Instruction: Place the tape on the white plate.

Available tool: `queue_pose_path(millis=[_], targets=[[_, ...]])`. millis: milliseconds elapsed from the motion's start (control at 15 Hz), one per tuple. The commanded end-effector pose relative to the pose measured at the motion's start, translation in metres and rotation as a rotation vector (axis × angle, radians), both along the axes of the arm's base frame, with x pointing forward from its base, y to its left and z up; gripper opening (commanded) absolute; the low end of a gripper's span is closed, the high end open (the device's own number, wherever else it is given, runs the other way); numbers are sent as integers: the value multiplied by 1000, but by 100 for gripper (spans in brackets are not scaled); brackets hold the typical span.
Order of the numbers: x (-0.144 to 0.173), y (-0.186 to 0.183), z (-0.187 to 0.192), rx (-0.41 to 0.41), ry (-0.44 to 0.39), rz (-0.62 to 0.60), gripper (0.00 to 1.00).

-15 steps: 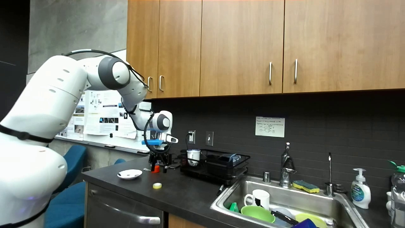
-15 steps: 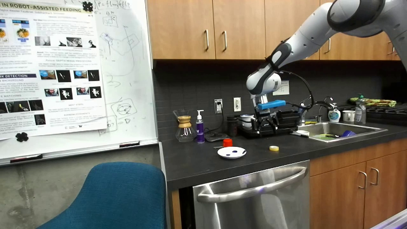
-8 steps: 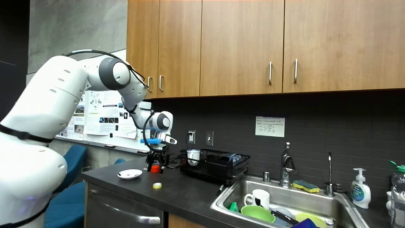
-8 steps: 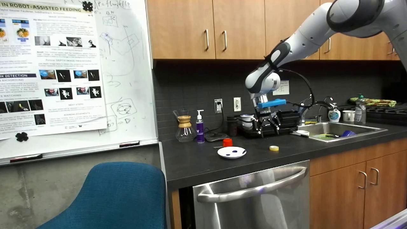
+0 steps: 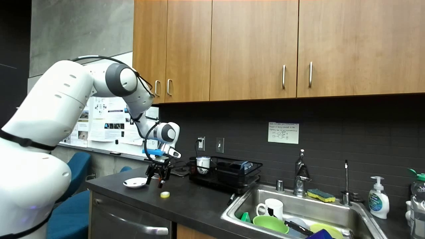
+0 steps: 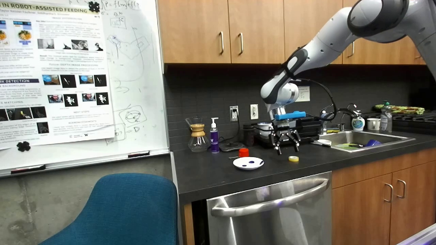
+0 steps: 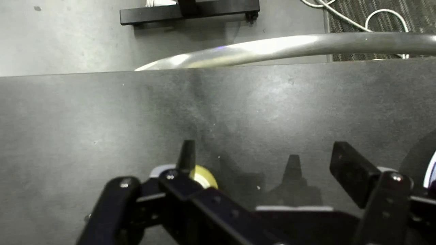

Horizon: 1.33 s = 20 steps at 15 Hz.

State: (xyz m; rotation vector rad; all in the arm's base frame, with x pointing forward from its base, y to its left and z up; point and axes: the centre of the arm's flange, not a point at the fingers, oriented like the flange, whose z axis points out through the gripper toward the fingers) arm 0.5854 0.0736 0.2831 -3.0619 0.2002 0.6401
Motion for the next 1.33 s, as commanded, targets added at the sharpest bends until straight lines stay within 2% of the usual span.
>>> queue_pose_path(millis=[0, 400, 733, 1067, 1267], targets=[[-11, -11, -22, 55, 26, -54, 100], [-35, -37, -42, -12, 106, -118, 100], [-46, -43, -31, -70, 124, -134, 100], [-43, -42, 16, -197, 1, -159, 100], [-27, -39, 40, -270, -71, -172, 100]])
